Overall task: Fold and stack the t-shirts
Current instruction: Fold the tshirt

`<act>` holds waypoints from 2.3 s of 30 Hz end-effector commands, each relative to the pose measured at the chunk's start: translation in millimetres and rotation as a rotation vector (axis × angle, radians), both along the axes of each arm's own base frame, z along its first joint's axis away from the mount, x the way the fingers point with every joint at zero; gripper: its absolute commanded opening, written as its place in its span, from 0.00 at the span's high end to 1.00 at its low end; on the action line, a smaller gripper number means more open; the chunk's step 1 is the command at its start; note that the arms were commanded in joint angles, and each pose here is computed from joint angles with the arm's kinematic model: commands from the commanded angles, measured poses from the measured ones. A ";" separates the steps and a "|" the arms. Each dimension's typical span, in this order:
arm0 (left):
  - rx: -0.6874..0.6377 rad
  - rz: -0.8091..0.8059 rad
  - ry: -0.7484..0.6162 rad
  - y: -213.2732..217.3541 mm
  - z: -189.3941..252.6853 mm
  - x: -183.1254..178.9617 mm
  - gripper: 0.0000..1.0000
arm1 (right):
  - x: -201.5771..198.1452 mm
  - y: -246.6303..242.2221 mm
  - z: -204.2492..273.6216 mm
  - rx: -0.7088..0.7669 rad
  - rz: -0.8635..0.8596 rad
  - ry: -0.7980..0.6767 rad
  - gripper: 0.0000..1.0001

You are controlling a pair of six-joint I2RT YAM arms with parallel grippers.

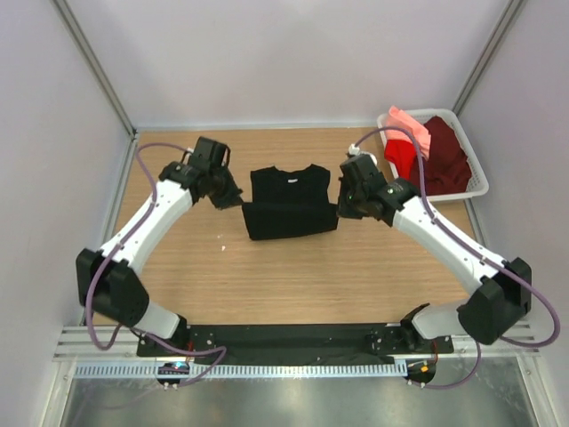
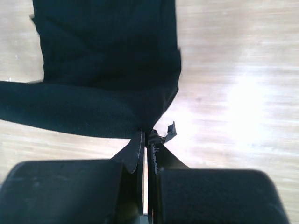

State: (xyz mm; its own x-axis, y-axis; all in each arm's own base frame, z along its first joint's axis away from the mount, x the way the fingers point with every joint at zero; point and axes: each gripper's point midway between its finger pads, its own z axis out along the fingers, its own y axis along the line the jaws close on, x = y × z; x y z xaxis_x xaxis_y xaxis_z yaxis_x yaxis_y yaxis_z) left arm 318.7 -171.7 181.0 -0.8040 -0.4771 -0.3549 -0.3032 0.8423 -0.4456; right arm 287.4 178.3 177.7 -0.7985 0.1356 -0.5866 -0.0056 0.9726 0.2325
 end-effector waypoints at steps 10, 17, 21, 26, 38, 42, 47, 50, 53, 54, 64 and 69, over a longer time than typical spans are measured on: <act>0.004 0.006 -0.087 0.6 29.7 126.5 1.00 | 126.5 -8.7 30.6 0.013 0.010 -0.103 0.99; -0.039 0.008 -0.132 7.7 16.2 189.0 1.00 | 180.3 7.2 5.8 0.016 0.035 -0.093 0.99; -0.078 0.007 -0.168 9.9 0.5 220.6 1.00 | 206.8 12.9 -8.7 0.018 0.037 -0.100 0.98; -0.180 -0.043 -0.289 2.4 -15.0 269.7 1.00 | 241.7 16.6 -28.2 0.015 0.033 -0.122 0.98; -0.418 -0.113 -0.546 -32.2 -25.9 362.0 0.74 | 300.7 -12.2 -75.1 0.026 -0.120 -0.147 0.82; -0.399 -0.052 -0.558 -0.3 -12.6 362.9 0.65 | 315.6 -7.3 -78.7 0.062 -0.086 -0.156 0.48; -0.258 -0.044 -0.561 32.4 3.3 328.9 0.61 | 295.6 -5.8 -49.1 0.086 -0.042 -0.168 0.41; -0.228 -0.103 -0.539 18.2 11.5 293.3 0.61 | 272.0 4.0 -52.1 0.153 -0.008 -0.126 0.45; -0.194 -0.179 -0.518 -1.7 9.2 263.3 0.60 | 257.9 5.4 -48.0 0.172 0.001 -0.112 0.55; -0.197 -0.198 -0.490 -10.0 -1.0 253.2 0.60 | 256.3 5.7 -48.7 0.172 0.006 -0.109 0.58; -0.214 -0.236 -0.350 -32.7 -56.4 225.1 0.59 | 280.9 34.8 -85.9 0.308 0.052 -0.083 0.63; -0.146 -0.225 -0.314 -24.9 -84.7 223.8 0.59 | 307.2 23.5 -106.4 0.423 -0.021 -0.103 0.60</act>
